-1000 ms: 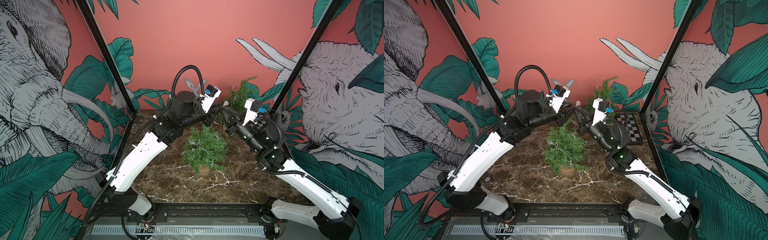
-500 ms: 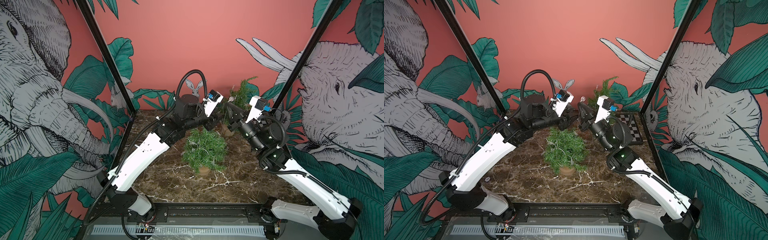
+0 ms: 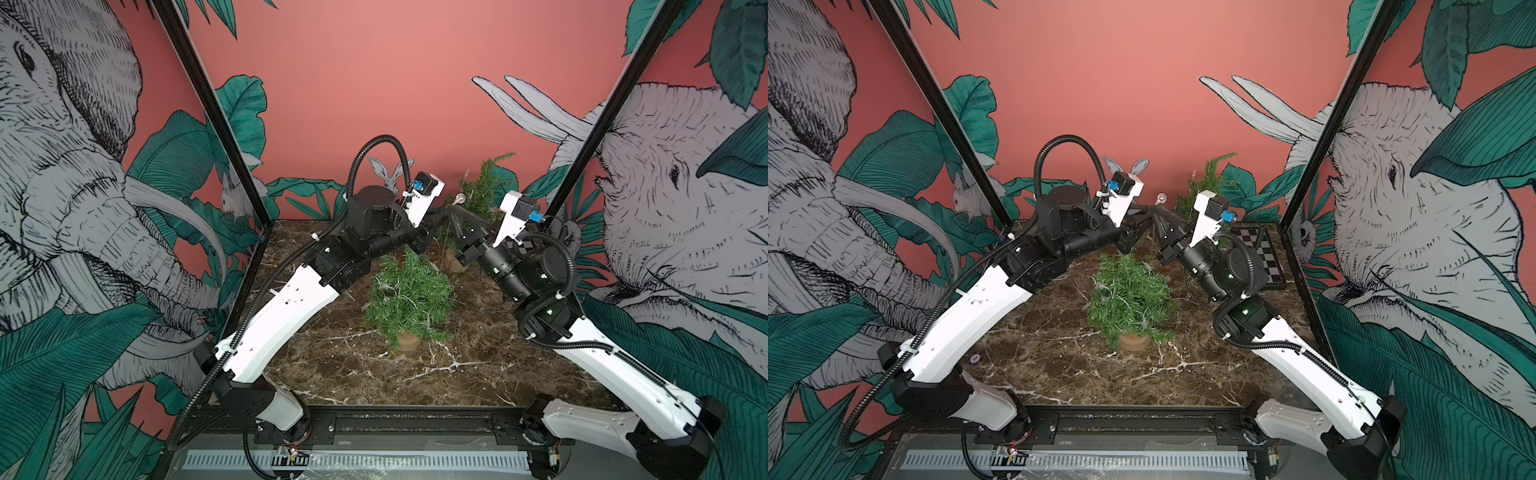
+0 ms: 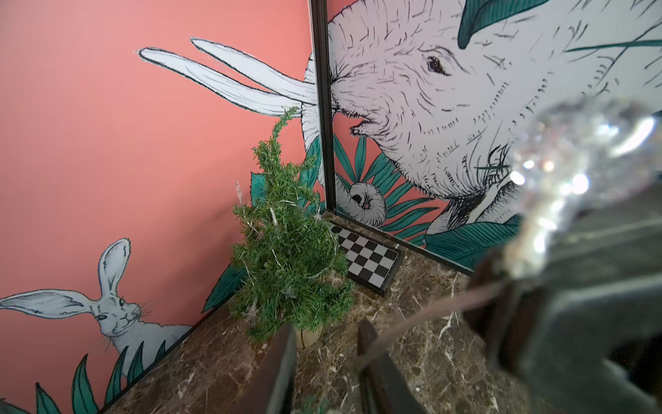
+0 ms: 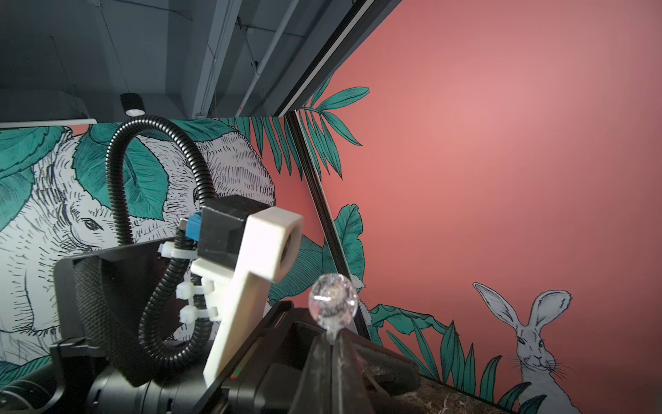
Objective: Wrap string light around the christmas tree
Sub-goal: Wrap the light string around the Christmas tree.
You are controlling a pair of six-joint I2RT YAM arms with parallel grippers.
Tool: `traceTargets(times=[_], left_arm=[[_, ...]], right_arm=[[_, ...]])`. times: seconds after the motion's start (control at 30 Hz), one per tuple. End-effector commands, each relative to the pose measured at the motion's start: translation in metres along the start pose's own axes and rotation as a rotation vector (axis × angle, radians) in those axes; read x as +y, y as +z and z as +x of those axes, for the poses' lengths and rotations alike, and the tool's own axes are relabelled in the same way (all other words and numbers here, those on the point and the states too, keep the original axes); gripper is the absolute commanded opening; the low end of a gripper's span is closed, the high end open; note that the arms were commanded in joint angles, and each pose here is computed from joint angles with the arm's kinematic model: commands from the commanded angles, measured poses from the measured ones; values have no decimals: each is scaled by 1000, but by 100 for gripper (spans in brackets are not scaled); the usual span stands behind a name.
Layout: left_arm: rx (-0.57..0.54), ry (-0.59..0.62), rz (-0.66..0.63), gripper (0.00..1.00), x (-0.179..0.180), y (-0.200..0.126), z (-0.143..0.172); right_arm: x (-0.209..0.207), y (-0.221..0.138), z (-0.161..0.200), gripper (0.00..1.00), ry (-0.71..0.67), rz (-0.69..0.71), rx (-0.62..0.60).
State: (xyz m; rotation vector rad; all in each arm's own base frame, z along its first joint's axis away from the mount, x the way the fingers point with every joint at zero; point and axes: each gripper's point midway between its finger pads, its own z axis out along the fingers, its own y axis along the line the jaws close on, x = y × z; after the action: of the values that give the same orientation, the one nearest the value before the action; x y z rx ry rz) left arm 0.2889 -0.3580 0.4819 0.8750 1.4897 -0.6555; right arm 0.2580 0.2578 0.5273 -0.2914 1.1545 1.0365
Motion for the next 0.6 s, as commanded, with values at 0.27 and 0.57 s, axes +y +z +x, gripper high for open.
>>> traceTargets(times=[0.27, 0.57], left_arm=[[-128, 41, -106, 0, 16, -31, -19], [-172, -66, -91, 0, 47, -42, -18]], right_arm=[[24, 1, -21, 9, 51, -114, -68], [40, 13, -1, 23, 61, -205, -12]])
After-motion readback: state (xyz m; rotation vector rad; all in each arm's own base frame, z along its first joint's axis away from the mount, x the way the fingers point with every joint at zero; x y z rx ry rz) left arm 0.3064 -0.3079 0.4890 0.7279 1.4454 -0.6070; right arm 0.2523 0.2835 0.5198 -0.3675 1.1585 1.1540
